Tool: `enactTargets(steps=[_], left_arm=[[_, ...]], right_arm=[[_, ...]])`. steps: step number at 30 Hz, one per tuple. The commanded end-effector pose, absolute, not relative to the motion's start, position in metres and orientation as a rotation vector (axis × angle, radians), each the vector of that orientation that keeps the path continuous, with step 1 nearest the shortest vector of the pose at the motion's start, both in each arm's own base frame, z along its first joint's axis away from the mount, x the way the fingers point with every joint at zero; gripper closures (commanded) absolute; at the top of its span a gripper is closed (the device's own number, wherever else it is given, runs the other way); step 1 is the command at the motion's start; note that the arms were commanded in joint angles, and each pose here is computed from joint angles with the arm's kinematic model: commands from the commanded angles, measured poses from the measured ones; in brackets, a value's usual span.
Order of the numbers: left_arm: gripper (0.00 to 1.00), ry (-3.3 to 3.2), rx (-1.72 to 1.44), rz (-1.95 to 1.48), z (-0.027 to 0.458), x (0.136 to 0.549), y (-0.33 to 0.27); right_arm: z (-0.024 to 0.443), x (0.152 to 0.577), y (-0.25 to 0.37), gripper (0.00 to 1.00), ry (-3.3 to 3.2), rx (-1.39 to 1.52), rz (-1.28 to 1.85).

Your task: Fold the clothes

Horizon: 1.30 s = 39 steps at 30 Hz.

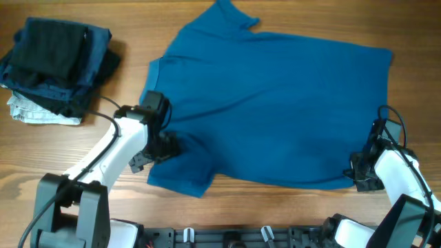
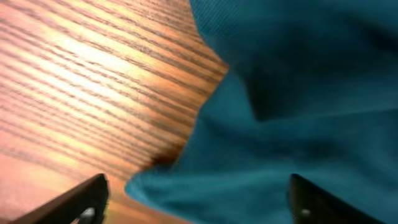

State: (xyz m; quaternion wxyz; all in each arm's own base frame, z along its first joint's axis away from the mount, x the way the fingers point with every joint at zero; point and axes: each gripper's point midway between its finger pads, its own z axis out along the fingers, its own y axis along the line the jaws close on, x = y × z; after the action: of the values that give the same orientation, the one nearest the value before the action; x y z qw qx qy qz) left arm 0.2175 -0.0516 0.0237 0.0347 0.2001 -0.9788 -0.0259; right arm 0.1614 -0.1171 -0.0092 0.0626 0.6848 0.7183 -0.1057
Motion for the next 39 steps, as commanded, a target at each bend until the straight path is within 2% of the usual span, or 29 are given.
enactTargets(steps=[1,2,6,7,8,9,10,11,14,18,22,29,35,39], left_arm=[[0.19,-2.993,0.586,-0.002,0.008,0.207,-0.056],[0.23,-2.979,0.585,0.021,0.002,0.201,-0.059],[0.25,-2.936,0.643,0.065,-0.006,0.191,-0.063],[0.29,-2.929,0.659,0.073,-0.006,0.19,-0.064],[0.48,-2.897,0.708,0.089,-0.006,0.187,-0.067],[0.75,-2.883,0.705,0.114,-0.005,0.185,-0.071],[0.9,-2.876,0.704,0.105,-0.005,0.183,-0.07],[0.96,-2.868,0.704,0.1,-0.005,0.181,-0.069],[0.96,-2.862,0.703,0.108,-0.004,0.18,-0.071],[0.96,-2.871,0.627,0.102,0.015,0.186,-0.071],[0.96,-2.966,0.588,0.169,0.065,0.219,-0.079],[0.96,-3.194,0.588,0.204,0.128,0.28,-0.08],[0.96,-3.392,0.64,0.383,0.157,0.335,-0.092],[0.96,-3.502,0.657,0.506,0.17,0.368,-0.1]], right_arm=[[-0.045,0.131,-0.086,0.88,2.307,2.184,-0.267],[-0.045,0.131,-0.086,0.88,2.307,2.184,-0.267],[-0.045,0.132,-0.086,0.88,2.306,2.183,-0.26],[-0.045,0.132,-0.086,0.88,2.307,2.183,-0.259],[-0.045,0.132,-0.085,0.91,2.307,2.184,-0.255],[-0.045,0.133,-0.085,0.96,2.307,2.185,-0.248],[-0.045,0.133,-0.085,0.96,2.307,2.184,-0.248],[-0.044,0.135,-0.086,0.96,2.311,2.179,-0.246],[-0.032,0.153,-0.083,0.96,2.412,2.06,-0.144],[0.026,0.195,-0.096,0.96,2.46,1.806,-0.072],[0.073,0.211,-0.104,0.96,2.49,1.676,-0.067],[0.111,0.234,-0.114,0.96,2.496,1.522,-0.064],[0.118,0.247,-0.12,0.96,2.477,1.47,-0.059],[0.093,0.263,-0.126,0.96,2.513,1.478,-0.061]])
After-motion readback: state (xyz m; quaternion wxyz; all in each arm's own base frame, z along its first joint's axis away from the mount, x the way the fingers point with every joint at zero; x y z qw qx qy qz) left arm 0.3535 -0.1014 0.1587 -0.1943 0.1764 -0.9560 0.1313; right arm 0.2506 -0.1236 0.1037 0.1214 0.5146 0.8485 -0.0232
